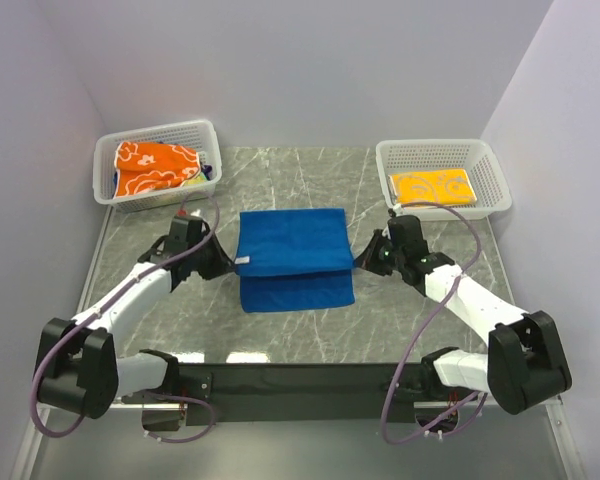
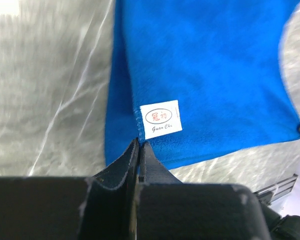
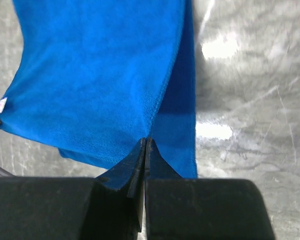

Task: Fold and stack the towels
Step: Fold the towel

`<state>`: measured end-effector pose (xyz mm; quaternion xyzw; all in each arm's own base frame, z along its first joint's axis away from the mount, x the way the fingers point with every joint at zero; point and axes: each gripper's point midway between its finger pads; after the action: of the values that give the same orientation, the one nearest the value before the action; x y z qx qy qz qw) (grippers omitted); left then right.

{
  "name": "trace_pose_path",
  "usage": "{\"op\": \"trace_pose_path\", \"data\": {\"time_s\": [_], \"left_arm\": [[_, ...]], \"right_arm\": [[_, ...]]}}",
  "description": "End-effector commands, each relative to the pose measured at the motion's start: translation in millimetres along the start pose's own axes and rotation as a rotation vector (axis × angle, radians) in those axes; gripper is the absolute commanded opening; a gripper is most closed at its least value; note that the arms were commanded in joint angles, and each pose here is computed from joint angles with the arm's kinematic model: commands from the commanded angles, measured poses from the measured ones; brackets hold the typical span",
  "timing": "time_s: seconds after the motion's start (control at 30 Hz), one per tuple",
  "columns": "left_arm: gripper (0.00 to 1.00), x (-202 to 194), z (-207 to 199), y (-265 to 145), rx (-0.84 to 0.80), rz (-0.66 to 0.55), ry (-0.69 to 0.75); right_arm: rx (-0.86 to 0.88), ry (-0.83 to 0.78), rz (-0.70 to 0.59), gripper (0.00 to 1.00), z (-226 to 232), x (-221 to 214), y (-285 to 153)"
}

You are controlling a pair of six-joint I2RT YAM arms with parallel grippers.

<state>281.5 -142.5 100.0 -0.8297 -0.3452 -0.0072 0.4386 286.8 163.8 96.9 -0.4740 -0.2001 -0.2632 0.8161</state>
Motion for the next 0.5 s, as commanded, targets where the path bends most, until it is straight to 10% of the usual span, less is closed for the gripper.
{"op": "trace_pose_path", "data": {"time_s": [0.0,0.47], "left_arm": [[0.01,-18,14,10,0.017,0.016,-0.025],[0.01,-71,61,29,0.127,0.07,-0.043]], "right_arm": [[-0.004,0.013,0.002,0.0,-6,-12,5],[-0.075,0.041,0.109,0.0,-41,-64,24]]}}
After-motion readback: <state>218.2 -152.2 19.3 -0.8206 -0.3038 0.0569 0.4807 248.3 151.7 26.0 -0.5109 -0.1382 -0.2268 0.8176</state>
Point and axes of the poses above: each gripper's point midway between its finger pads, its own y axis out along the fingers, its own z axis along the line the jaws close on, x = y × z, and after that the axes turned 9 degrees about -y, right-handed
